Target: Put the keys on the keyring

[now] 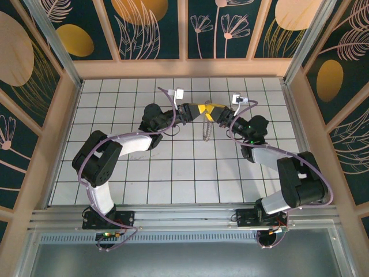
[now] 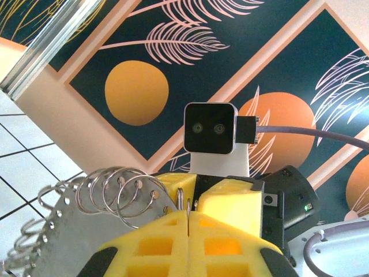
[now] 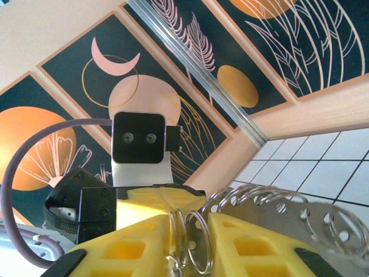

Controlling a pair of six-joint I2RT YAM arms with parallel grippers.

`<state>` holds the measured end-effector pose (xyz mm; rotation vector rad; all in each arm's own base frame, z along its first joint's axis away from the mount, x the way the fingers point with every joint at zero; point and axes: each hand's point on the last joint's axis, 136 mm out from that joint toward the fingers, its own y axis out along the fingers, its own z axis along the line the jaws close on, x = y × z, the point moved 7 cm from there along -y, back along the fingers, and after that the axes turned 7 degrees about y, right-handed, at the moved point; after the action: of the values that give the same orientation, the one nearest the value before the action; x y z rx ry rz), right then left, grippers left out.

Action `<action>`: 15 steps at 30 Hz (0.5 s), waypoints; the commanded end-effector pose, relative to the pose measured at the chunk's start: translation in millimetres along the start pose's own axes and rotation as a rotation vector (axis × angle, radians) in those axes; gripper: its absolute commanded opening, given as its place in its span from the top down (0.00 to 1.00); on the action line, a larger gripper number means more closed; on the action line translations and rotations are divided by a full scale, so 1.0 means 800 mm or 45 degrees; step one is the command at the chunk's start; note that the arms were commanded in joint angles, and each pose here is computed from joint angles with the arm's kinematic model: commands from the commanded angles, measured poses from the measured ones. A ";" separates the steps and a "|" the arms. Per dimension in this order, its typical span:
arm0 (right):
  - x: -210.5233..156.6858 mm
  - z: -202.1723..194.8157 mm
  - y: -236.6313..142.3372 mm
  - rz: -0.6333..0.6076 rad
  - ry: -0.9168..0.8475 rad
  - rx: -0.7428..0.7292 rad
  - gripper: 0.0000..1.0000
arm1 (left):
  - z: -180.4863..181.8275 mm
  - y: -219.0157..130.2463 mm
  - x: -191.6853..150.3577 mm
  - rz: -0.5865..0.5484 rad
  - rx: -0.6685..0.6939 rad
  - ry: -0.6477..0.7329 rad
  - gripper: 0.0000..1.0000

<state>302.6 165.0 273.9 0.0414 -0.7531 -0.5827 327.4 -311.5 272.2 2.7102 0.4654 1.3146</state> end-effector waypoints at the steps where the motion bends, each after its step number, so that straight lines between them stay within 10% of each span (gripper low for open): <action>1: 0.011 0.020 0.005 -0.037 -0.057 0.093 0.65 | -0.016 0.001 0.011 -0.059 -0.072 0.056 1.00; 15: 0.024 0.030 -0.026 -0.156 -0.081 0.033 0.60 | -0.016 0.000 0.010 -0.061 -0.074 0.057 1.00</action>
<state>294.8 142.5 289.3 0.0565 -0.7868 -0.6878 326.7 -311.0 274.9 2.6855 0.4705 1.3300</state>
